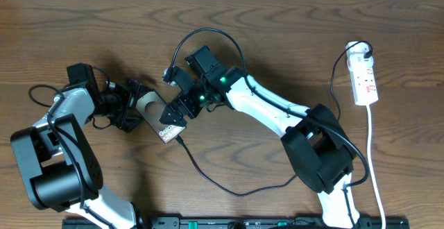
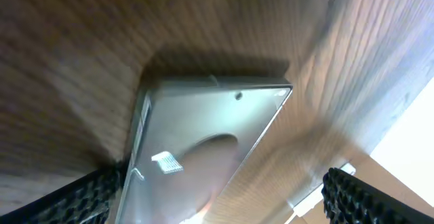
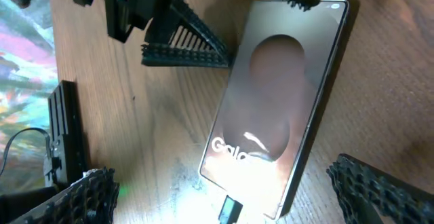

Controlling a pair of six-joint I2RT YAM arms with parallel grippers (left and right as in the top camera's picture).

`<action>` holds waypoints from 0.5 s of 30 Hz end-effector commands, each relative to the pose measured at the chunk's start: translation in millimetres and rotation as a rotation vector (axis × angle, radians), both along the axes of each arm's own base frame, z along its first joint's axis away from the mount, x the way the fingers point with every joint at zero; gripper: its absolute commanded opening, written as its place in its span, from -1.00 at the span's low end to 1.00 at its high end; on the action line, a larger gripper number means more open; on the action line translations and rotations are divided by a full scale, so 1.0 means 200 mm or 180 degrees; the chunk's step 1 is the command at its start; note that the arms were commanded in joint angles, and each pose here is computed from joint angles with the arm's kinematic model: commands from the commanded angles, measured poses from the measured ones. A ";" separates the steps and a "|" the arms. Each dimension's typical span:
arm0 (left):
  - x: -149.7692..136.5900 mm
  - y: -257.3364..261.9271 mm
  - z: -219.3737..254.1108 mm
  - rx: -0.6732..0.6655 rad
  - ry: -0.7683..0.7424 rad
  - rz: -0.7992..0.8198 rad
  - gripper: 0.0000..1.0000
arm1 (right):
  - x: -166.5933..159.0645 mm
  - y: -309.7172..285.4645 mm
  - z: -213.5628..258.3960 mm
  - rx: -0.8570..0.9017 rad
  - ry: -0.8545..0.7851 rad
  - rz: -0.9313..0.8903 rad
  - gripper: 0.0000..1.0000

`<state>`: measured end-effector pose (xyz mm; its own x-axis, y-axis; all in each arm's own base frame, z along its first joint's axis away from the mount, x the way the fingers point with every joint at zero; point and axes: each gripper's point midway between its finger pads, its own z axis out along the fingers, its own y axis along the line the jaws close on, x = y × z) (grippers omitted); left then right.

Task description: Plug charger to phone and switch on socket

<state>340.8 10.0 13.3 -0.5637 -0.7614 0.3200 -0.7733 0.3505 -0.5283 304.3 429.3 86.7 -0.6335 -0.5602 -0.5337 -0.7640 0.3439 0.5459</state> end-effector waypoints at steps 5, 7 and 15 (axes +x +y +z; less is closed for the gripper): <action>-0.45 0.18 -0.41 0.0913 0.1225 -0.0072 1.00 | 0.07 -0.02 -0.01 -0.0049 0.0014 -0.0168 0.99; -0.42 0.19 -0.38 0.0943 0.1144 -0.0098 0.99 | 0.08 -0.02 -0.01 -0.0050 0.0016 -0.0181 0.99; -0.30 0.23 -0.18 0.1105 0.0662 -0.0025 0.99 | 0.10 -0.04 -0.01 -0.0053 0.0028 -0.0223 0.99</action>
